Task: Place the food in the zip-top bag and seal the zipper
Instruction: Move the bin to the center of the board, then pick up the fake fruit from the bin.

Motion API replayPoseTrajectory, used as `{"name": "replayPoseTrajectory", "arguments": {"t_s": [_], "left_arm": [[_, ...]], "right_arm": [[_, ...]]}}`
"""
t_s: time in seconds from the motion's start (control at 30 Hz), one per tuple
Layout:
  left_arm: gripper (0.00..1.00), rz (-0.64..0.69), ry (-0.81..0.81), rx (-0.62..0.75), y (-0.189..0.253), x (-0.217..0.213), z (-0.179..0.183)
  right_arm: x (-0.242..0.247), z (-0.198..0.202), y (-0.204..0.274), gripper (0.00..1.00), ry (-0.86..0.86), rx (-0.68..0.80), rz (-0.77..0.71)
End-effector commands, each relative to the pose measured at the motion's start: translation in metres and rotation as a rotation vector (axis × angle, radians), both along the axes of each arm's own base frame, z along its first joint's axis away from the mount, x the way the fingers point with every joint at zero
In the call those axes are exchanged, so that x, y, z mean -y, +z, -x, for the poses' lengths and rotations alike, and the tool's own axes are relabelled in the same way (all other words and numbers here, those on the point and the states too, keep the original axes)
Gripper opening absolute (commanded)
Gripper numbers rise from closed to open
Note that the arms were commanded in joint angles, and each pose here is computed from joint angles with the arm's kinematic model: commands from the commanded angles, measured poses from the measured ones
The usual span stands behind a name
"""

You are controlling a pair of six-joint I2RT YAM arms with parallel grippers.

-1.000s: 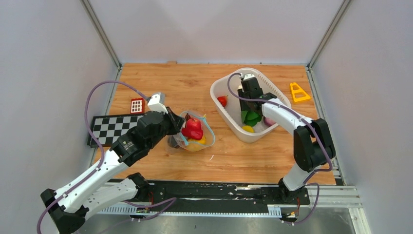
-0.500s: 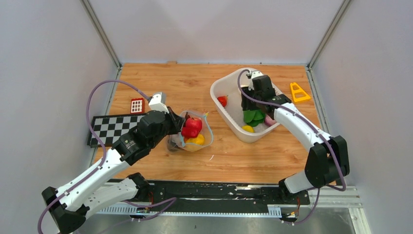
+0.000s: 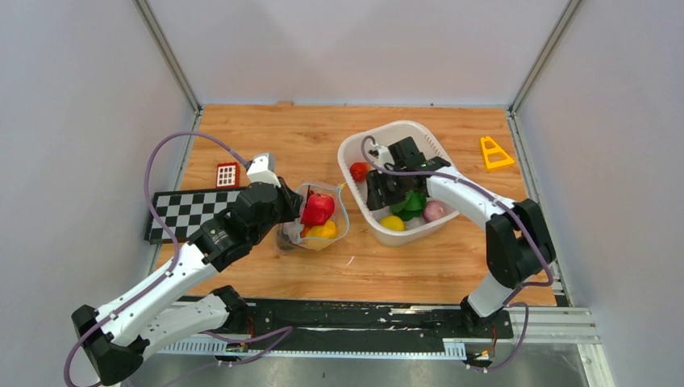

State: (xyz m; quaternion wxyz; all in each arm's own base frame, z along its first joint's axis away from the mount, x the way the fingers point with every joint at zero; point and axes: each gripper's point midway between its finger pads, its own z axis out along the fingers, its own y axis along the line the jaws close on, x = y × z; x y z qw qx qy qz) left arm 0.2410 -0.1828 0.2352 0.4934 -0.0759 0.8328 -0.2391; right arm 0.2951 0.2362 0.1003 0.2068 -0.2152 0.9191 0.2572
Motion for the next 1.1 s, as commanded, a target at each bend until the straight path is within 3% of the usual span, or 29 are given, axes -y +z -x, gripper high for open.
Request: {"name": "replayPoseTrajectory", "arguments": {"t_s": [0.0, 0.23, 0.53, 0.77, 1.07], "left_arm": [[0.01, 0.038, 0.033, 0.024, 0.016, -0.001, -0.004], [0.01, 0.051, 0.032, 0.025, 0.018, -0.001, -0.003], [0.01, 0.06, 0.02, 0.035, 0.023, -0.002, 0.0], [0.01, 0.072, 0.002, 0.046, 0.027, 0.001, 0.001], [0.01, 0.092, -0.006, 0.061, 0.032, -0.004, 0.008]], "right_arm": [[-0.074, -0.023, 0.046, 0.5, 0.041, 0.081, -0.132], [-0.109, -0.079, 0.036, 0.51, -0.167, 0.11, -0.208], [-0.042, -0.14, 0.026, 0.58, -0.25, 0.295, -0.059], [-0.045, -0.149, 0.013, 0.73, -0.287, 0.159, -0.225], [-0.06, -0.169, -0.005, 0.77, -0.477, 0.093, -0.261]]}}
